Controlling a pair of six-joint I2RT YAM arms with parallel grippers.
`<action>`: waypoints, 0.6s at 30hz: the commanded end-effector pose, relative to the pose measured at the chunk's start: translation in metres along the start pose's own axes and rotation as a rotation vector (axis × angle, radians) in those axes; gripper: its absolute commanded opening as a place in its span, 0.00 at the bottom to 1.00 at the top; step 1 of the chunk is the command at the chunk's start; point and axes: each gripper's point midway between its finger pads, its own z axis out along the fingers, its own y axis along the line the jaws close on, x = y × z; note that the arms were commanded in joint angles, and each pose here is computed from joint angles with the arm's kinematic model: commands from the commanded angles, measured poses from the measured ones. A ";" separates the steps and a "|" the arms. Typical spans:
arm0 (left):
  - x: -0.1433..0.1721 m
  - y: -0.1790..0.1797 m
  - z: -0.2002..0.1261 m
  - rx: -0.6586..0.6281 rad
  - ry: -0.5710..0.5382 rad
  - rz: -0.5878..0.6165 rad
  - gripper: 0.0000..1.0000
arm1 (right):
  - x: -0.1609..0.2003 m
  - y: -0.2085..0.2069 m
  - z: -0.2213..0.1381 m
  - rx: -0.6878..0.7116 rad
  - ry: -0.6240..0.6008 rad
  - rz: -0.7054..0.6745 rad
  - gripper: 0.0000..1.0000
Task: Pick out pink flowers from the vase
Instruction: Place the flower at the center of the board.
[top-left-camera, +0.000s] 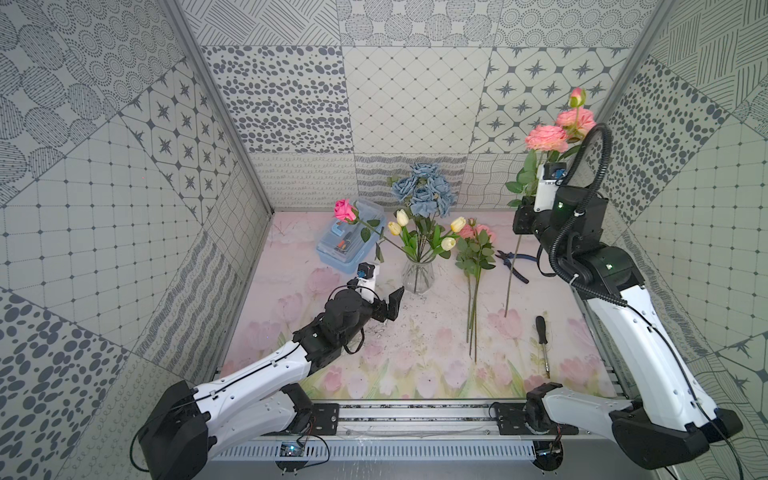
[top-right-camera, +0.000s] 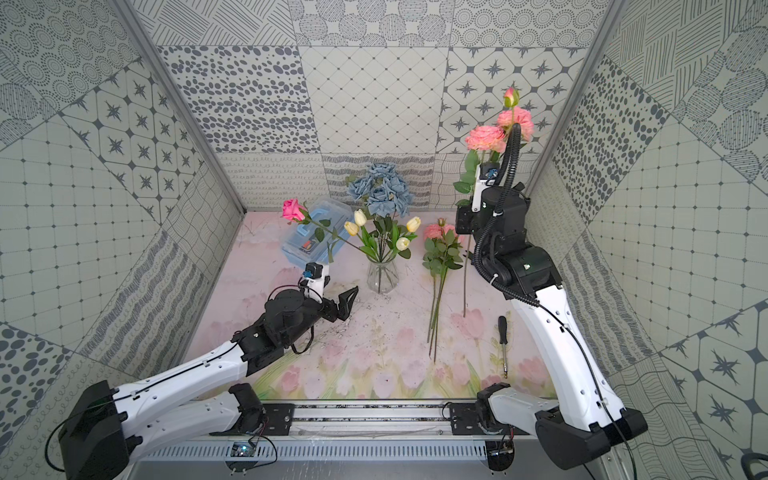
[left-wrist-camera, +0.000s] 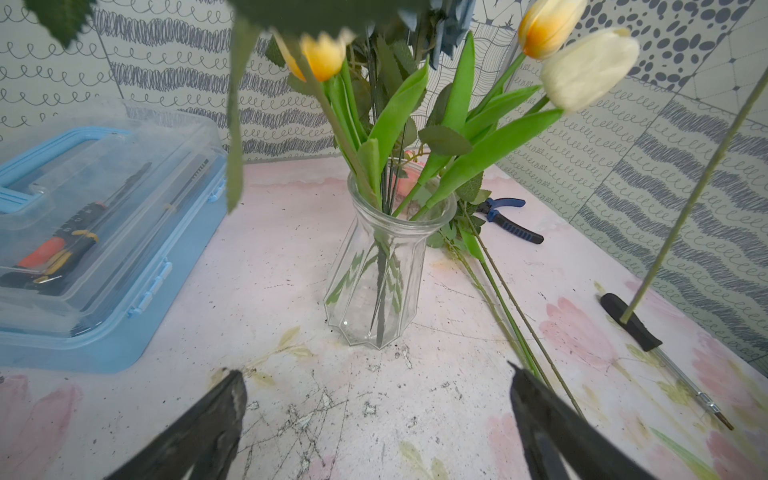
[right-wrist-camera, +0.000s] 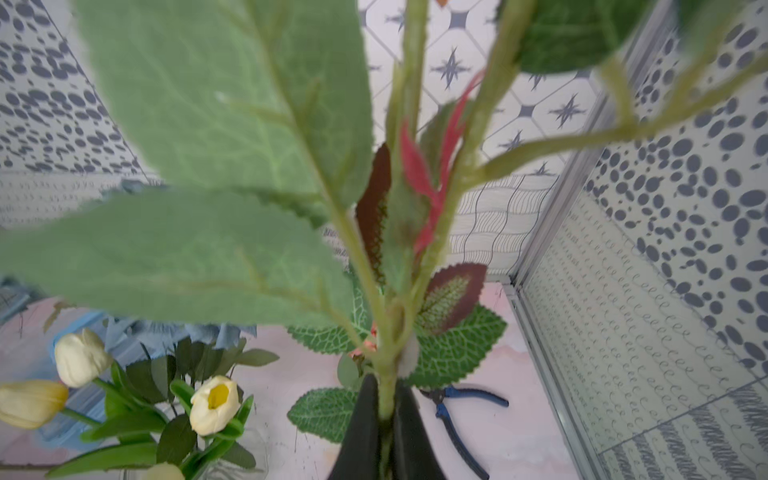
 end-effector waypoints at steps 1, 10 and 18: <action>-0.007 0.002 0.001 -0.015 -0.036 0.015 0.99 | 0.035 0.007 0.007 -0.038 0.107 0.037 0.04; -0.003 0.002 0.004 -0.014 -0.025 0.015 0.99 | 0.127 0.023 0.062 -0.116 0.308 0.117 0.02; 0.000 0.003 0.005 -0.016 -0.017 0.011 0.99 | 0.176 0.038 0.115 -0.156 0.448 0.140 0.00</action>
